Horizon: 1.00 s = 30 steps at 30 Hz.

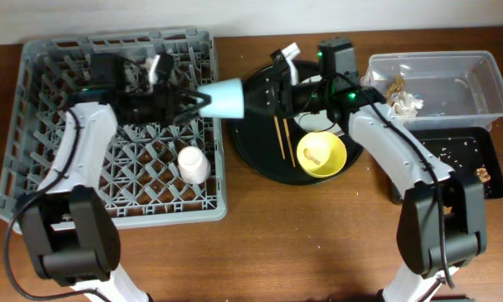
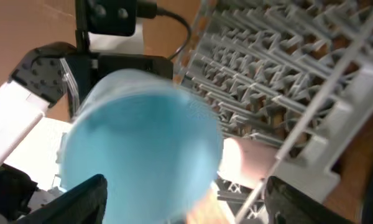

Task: Sort waste into correct bins and load items into the dishwasher rack
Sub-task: 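Place the blue cup upside down in the rack with the left gripper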

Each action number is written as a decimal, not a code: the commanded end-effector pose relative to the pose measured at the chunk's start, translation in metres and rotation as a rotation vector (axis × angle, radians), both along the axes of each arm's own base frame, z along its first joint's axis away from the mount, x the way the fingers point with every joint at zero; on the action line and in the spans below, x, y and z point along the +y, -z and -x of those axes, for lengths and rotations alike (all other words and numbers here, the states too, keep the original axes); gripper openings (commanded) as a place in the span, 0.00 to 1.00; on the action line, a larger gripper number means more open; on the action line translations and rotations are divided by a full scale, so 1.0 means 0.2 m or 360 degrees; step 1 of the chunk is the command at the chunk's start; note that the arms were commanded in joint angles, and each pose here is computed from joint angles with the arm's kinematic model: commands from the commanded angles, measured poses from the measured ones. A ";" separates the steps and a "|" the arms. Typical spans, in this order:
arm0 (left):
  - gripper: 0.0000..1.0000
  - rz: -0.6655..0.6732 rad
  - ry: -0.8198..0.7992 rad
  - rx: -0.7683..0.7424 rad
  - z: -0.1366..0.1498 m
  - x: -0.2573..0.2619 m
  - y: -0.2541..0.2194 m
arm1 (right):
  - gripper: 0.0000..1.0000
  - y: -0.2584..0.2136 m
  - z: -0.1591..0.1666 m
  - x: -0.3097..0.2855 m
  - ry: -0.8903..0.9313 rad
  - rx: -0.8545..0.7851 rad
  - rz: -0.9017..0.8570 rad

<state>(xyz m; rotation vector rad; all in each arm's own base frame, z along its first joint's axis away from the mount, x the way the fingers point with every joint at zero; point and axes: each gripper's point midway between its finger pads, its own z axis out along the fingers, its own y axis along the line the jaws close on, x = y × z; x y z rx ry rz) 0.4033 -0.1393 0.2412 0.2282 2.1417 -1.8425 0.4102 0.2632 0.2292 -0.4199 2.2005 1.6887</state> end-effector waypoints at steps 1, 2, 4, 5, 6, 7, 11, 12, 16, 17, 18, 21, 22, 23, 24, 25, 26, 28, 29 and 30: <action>0.40 -0.0225 -0.0163 0.0031 -0.08 0.11 0.10 | 0.91 -0.01 -0.06 -0.14 0.0081 -0.0040 0.0021; 0.40 -0.0325 -0.0218 0.0038 -0.11 0.14 0.12 | 0.92 0.02 -0.07 -0.19 0.0116 -0.0015 0.0062; 0.40 -0.0652 -0.0418 0.0006 -0.20 0.24 0.13 | 0.93 0.13 -0.08 -0.26 0.0203 0.0051 0.0208; 0.40 -0.0922 -0.0557 -0.0043 -0.24 0.31 0.11 | 0.93 0.19 -0.08 -0.28 0.0245 0.0083 0.0296; 0.40 -0.1127 -0.0653 -0.0066 -0.26 0.37 0.10 | 0.93 0.23 -0.07 -0.30 0.0274 0.0102 0.0368; 0.41 -0.1398 -0.0762 -0.0089 -0.27 0.43 0.10 | 0.93 0.26 -0.08 -0.32 0.0302 0.0117 0.0425; 0.41 -0.1968 -0.0710 -0.0177 -0.24 0.38 0.23 | 0.92 0.32 -0.07 -0.35 0.0323 0.0119 0.0522; 0.41 -0.2010 -0.0684 -0.0177 -0.23 0.36 0.26 | 0.92 0.33 -0.06 -0.36 0.0330 0.0130 0.0549; 0.39 -0.2184 -0.0531 -0.0053 -0.16 0.33 0.44 | 0.92 0.37 -0.05 -0.38 0.0350 0.0166 0.0604; 0.39 -0.2200 -0.0497 -0.0015 -0.15 0.33 0.48 | 0.92 0.37 -0.05 -0.38 0.0350 0.0166 0.0605; 0.38 -0.2216 -0.0464 0.0023 -0.14 0.33 0.53 | 0.92 0.37 -0.05 -0.38 0.0350 0.0166 0.0605; 0.55 -0.2198 -0.0401 0.0078 -0.14 0.30 0.62 | 0.92 0.37 -0.05 -0.38 0.0349 0.0169 0.0605; 0.66 -0.2193 -0.0396 0.0078 -0.14 0.30 0.63 | 0.92 0.37 -0.05 -0.38 0.0349 0.0171 0.0606; 0.81 -0.2191 -0.0397 0.0067 -0.15 0.29 0.63 | 0.92 0.38 -0.05 -0.38 0.0358 0.0174 0.0621; 0.86 -0.2188 -0.0400 0.0059 -0.16 0.28 0.63 | 0.92 0.38 -0.05 -0.39 0.0367 0.0173 0.0636; 0.87 -0.2188 -0.0400 0.0059 -0.16 0.28 0.63 | 0.92 0.38 -0.06 -0.39 0.0368 0.0169 0.0635; 0.86 -0.2187 -0.0401 0.0058 -0.16 0.28 0.62 | 0.90 0.37 -0.06 -0.39 0.0372 0.0154 0.0630; 0.92 -0.2130 -0.0427 0.0008 -0.20 0.25 0.54 | 0.83 0.23 -0.09 -0.43 0.0423 0.0062 0.0621; 0.92 -0.2083 -0.0440 -0.0028 -0.22 0.22 0.47 | 0.82 0.15 -0.10 -0.49 0.0506 0.0024 0.0683; 0.92 -0.2048 -0.0452 -0.0062 -0.24 0.20 0.39 | 0.82 0.07 -0.09 -0.56 0.0577 -0.0020 0.0752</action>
